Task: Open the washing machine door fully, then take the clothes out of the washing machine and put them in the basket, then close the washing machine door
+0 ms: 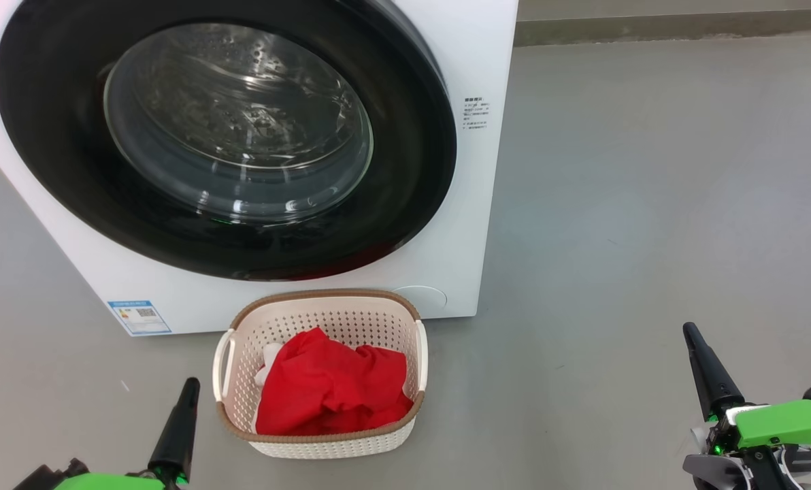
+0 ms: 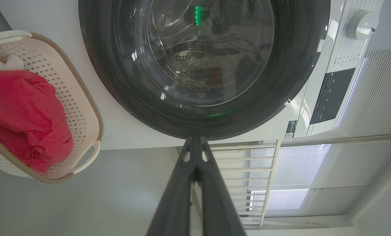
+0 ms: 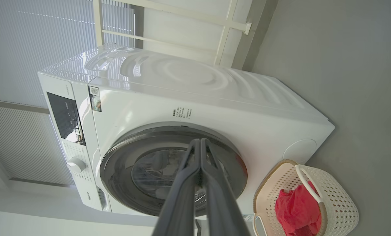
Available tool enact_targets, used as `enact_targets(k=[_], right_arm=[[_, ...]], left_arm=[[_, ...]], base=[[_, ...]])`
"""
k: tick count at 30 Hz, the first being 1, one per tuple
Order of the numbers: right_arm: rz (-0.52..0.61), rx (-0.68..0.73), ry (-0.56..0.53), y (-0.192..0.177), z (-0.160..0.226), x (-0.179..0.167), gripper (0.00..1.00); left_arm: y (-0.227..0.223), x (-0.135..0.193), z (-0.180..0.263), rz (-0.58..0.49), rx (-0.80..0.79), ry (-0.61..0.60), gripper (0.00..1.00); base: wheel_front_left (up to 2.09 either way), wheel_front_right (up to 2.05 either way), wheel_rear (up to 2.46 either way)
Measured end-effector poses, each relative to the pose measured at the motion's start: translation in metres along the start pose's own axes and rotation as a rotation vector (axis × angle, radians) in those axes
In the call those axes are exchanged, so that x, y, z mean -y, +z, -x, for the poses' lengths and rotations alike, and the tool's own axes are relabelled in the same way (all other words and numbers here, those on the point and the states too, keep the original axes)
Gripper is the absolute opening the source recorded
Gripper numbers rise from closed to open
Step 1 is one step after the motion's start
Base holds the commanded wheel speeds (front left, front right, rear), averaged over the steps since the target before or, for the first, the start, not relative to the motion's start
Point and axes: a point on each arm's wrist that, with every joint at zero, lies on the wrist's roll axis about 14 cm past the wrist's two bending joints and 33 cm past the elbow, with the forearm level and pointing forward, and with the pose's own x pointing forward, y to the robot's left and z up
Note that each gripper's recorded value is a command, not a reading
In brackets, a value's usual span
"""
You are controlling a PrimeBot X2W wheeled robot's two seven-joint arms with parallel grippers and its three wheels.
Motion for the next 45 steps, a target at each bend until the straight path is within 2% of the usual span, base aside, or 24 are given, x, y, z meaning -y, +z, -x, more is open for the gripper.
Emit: enact_targets(k=[7, 45], right_arm=[[-0.070, -0.010, 0.012, -0.0014, -0.0030, -0.0032, 0.00], [-0.072, -0.010, 0.017, -0.0007, -0.0041, -0.0050, 0.00]], left_arm=[[0.0020, 0.0018, -0.0011, 0.062, 0.000, -0.009, 0.00], [0.0022, 0.0028, -0.0011, 0.063, 0.001, -0.016, 0.00]], base=[[0.00, 0.00, 0.00], [0.00, 0.00, 0.00]])
